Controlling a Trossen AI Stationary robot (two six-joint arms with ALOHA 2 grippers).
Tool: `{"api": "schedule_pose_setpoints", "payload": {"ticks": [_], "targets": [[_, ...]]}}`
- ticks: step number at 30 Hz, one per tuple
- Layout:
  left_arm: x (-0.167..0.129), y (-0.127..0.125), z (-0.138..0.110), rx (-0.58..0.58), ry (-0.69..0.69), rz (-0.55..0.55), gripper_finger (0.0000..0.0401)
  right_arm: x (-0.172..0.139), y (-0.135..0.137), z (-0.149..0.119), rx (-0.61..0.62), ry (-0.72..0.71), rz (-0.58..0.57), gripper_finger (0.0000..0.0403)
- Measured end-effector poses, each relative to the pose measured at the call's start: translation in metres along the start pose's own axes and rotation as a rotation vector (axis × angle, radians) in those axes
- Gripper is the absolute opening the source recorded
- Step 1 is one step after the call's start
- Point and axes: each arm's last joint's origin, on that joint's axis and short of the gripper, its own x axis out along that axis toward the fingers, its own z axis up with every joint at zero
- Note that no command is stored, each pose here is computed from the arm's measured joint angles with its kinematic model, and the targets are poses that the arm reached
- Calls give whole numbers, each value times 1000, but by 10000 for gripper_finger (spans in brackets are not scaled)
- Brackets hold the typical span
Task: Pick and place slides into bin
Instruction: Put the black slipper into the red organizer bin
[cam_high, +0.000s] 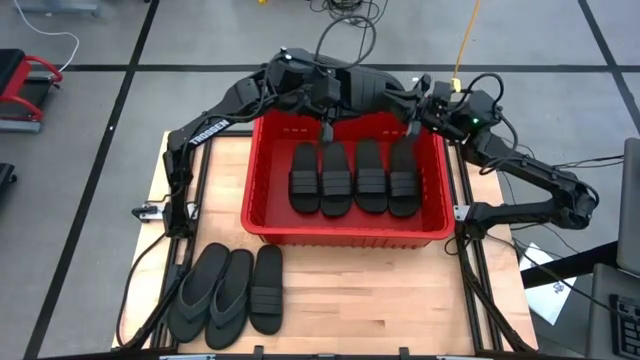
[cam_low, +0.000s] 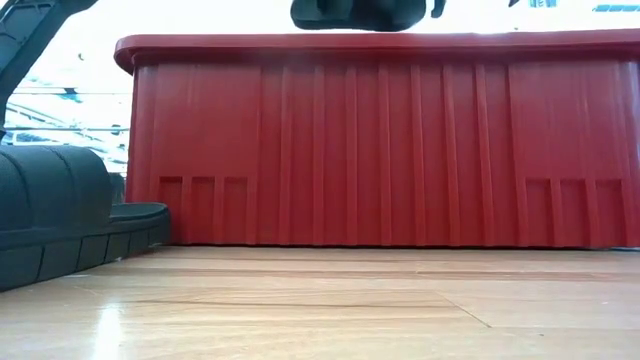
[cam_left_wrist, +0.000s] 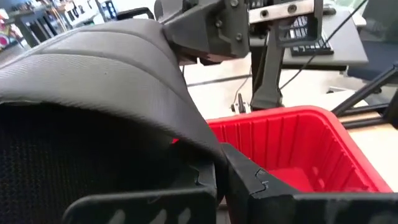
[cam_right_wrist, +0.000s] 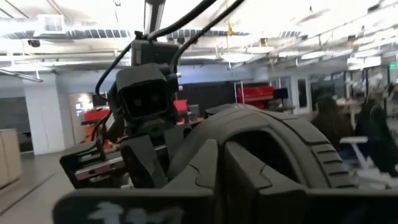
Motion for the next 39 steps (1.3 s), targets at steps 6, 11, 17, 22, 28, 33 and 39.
{"api": "schedule_pose_setpoints", "payload": {"ticks": [6, 11, 17, 22, 28, 33, 39], "targets": [[2, 2, -1, -44, 24, 87, 8, -4, -3, 2, 16, 10, -24, 3], [-3, 5, -2, -66, 28, 96, 32, -10, -3, 3, 10, 47, -72, 2], [-7, 0, 2, 64, 24, 66, 10, -11, -1, 3, 15, 63, -7, 1], [-11, -3, 2, 124, 37, 30, 3, -12, 1, 0, 15, 106, 62, 22], [-12, -5, 0, 120, 57, 9, 1, -11, 3, -3, -57, 125, 72, 112], [-12, -5, 0, 116, 56, 12, 1, -6, 3, -9, -159, 138, 9, 177], [-13, -4, 1, 90, 59, 44, 0, 9, -3, -17, -173, 82, -27, 188]]}}
